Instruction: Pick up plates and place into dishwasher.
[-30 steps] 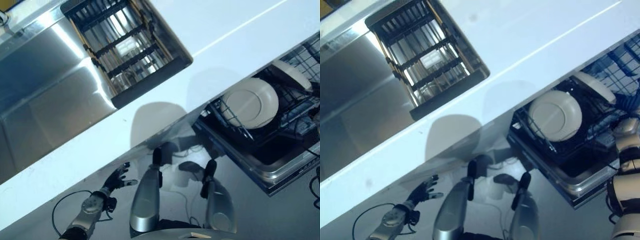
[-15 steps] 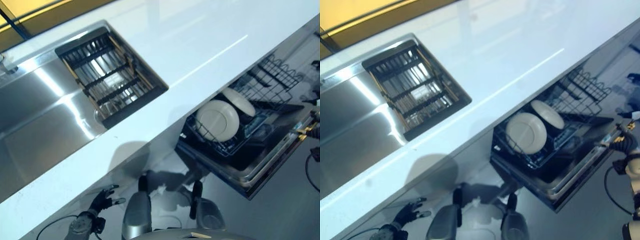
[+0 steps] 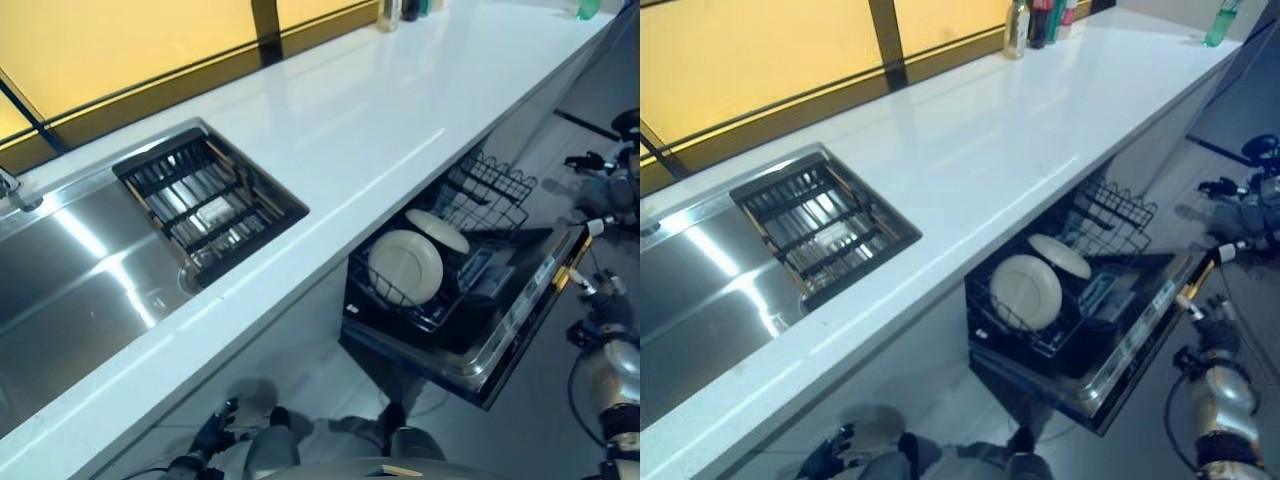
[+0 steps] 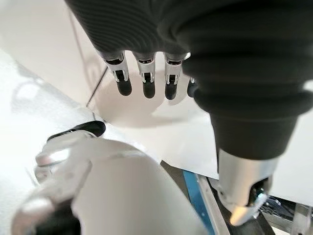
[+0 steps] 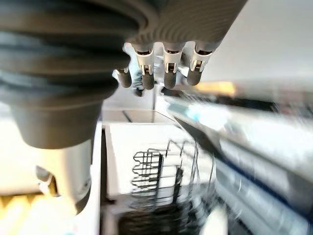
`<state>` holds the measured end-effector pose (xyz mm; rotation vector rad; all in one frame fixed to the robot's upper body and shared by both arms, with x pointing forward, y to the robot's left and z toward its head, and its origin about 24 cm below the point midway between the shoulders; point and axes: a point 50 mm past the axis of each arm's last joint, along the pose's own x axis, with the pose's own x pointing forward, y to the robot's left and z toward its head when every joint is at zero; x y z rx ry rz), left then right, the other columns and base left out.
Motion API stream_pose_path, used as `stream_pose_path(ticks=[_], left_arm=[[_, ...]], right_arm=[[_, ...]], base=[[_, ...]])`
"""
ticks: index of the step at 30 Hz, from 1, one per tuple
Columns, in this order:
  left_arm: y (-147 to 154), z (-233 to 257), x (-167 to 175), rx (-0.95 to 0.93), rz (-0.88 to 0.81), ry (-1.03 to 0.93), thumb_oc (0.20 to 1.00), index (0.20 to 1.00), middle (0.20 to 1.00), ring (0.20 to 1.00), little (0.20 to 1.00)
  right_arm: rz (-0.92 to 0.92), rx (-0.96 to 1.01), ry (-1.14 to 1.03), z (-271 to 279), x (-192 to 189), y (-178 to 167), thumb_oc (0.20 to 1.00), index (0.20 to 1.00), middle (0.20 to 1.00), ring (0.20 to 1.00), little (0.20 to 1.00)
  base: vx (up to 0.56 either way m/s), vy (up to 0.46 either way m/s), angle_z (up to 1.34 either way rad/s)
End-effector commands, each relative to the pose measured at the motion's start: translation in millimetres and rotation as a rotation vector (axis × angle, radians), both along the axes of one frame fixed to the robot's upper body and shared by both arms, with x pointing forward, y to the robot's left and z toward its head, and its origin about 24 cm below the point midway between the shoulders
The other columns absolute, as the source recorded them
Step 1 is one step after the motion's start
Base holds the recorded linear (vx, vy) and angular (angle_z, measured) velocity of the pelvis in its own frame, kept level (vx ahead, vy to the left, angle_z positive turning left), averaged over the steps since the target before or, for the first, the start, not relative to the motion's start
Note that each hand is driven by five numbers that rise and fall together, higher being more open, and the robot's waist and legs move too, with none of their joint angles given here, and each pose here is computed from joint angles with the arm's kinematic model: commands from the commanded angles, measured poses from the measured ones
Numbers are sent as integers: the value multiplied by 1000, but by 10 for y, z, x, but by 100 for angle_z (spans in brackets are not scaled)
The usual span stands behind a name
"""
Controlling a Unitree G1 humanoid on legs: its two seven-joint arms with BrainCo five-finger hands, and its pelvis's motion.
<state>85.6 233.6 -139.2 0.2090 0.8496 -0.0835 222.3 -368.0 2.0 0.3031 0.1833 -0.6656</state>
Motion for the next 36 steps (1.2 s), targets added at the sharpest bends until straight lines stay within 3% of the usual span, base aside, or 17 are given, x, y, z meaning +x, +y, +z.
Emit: stream_pose_path(ticks=[1,8,18,23,28,36], left_arm=[[-17,37,92,43,-27,-60,1000,1000,1000,1000,1000],[-145,91,241,14,-64,-131,1000,1000,1000,1000,1000],[-190,158,305,-26,-92,-188,1000,1000,1000,1000,1000],[-246,146,258,-33,-109,-177,1000,1000,1000,1000,1000],[-342,148,286,-55,-132,-187,1000,1000,1000,1000,1000],[-419,180,357,-85,-143,-217,1000,1000,1000,1000,1000]], right_arm=[[-75,29,-156,293,223,-6,1000,1000,1000,1000,1000],[-194,179,-115,211,456,123,1000,1000,1000,1000,1000],[-429,260,-79,292,437,-212,1000,1000,1000,1000,1000],[-438,282,-74,243,430,-200,1000,1000,1000,1000,1000],[-394,442,-198,186,494,-111,1000,1000,1000,1000,1000],[-377,499,-159,134,582,-1,1000,1000,1000,1000,1000]], base=[[51,-13,2],[9,-4,8],[-26,36,19],[24,34,11],[-10,67,3],[-15,49,3]])
